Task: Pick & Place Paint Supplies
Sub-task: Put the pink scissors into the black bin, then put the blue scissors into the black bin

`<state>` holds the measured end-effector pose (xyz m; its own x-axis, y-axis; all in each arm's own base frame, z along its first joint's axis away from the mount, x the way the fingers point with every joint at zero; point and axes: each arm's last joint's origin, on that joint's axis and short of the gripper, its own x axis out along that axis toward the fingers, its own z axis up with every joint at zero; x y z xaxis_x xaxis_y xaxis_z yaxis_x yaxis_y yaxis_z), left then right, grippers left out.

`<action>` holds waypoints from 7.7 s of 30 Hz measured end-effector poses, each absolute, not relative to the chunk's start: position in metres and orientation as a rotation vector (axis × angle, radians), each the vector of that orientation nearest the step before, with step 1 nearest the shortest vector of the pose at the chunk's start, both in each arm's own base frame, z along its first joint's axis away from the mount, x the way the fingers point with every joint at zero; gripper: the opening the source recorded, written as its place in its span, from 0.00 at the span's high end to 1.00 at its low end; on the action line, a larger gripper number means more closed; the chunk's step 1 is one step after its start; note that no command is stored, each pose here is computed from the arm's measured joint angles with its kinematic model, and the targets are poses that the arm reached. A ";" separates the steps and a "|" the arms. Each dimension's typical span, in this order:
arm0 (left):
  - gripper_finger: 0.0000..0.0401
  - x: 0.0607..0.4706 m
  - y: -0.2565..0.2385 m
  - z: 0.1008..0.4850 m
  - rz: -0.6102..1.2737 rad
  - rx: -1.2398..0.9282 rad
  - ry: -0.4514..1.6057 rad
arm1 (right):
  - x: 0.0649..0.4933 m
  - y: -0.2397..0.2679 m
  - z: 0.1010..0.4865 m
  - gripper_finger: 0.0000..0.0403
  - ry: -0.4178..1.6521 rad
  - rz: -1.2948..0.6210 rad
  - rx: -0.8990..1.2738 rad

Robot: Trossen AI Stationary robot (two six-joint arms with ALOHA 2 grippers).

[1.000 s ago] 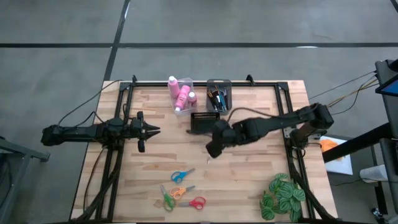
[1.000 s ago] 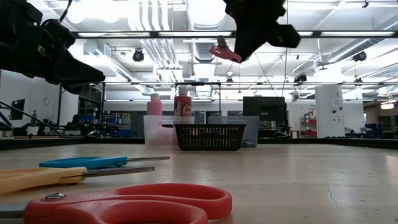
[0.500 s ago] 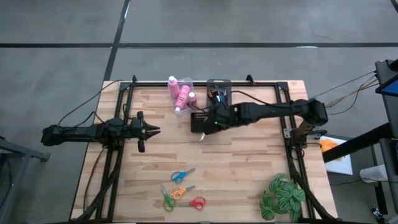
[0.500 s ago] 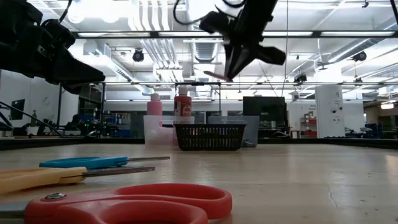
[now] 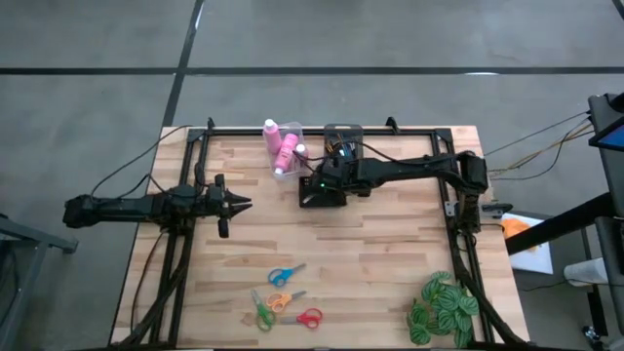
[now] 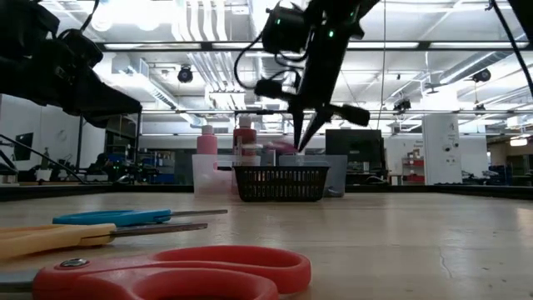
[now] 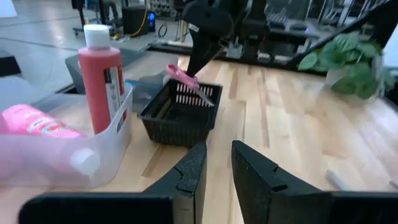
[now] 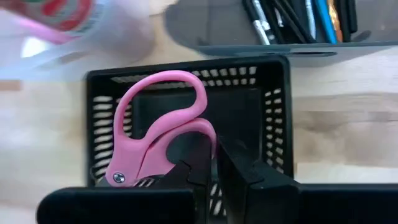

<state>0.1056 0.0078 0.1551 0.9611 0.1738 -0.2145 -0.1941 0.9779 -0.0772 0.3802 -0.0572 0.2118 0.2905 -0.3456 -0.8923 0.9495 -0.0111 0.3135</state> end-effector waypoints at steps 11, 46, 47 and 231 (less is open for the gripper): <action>0.80 0.107 0.009 0.153 0.235 -0.092 0.229 | 0.391 -0.061 0.172 0.96 0.742 -1.262 1.171; 0.80 0.107 0.009 0.153 0.240 -0.092 0.227 | 0.385 -0.060 0.202 0.75 0.787 -1.106 1.049; 0.80 0.107 0.009 0.153 0.240 -0.092 0.227 | 0.384 -0.060 0.207 0.75 0.783 -1.088 1.026; 0.80 0.107 0.009 0.154 0.238 -0.090 0.225 | 0.419 -0.089 0.215 0.96 1.051 -0.315 0.112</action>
